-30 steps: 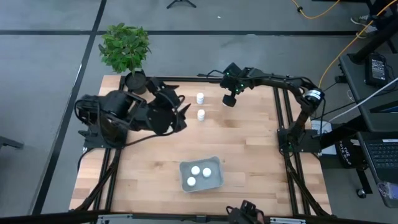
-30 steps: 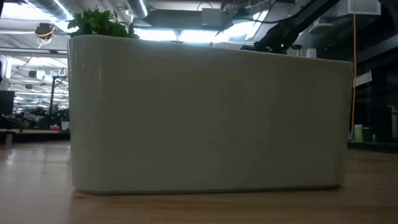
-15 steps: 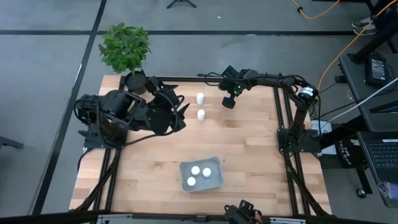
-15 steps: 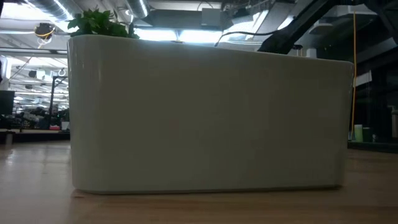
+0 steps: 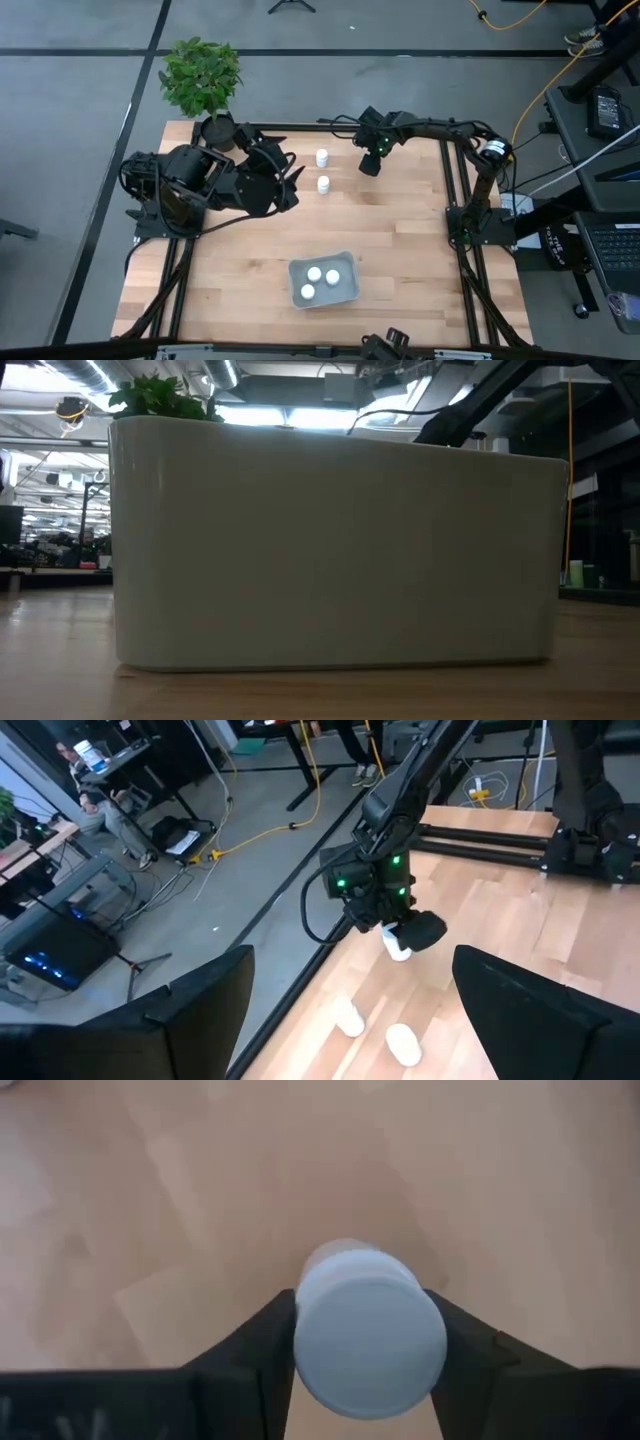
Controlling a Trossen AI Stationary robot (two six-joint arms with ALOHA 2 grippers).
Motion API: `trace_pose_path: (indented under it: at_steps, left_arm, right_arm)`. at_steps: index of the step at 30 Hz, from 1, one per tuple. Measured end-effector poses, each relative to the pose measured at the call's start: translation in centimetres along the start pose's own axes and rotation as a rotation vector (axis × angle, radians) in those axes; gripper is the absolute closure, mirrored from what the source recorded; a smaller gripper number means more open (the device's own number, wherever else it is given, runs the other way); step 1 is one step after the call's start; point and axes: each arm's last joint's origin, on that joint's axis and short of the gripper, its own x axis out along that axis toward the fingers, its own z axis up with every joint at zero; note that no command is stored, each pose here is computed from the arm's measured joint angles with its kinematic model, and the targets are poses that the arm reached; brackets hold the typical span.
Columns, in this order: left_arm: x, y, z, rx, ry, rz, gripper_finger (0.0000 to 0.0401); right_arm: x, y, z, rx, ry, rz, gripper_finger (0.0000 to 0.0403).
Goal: Pick and place pill bottles into a basket
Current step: Put the white medicine bottle into the gray bin
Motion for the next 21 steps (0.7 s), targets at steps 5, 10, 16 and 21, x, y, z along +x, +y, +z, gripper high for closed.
trace_pose_path:
  at_steps: [5,10,16,21]
  left_arm:
    - [0.0,0.1,-0.2,0.024,0.013,0.005,0.0065]
    - [0.0,0.2,-0.4,0.047,0.015,0.036,0.0065]
    - [0.0,0.9,-0.9,0.136,0.014,0.16,0.0065]
    - [0.5,1.5,-0.8,0.163,0.019,0.199,0.0065]
  right_arm:
    - [-2.5,1.9,0.2,-0.06,-0.06,0.006,0.0237]
    - [-6.6,4.8,-0.1,-0.128,-0.155,0.013,0.0237]
    - [-12.6,9.9,-2.1,-0.254,-0.289,0.053,0.0237]
    - [-16.5,14.7,-4.9,-0.282,-0.367,0.153,0.0237]
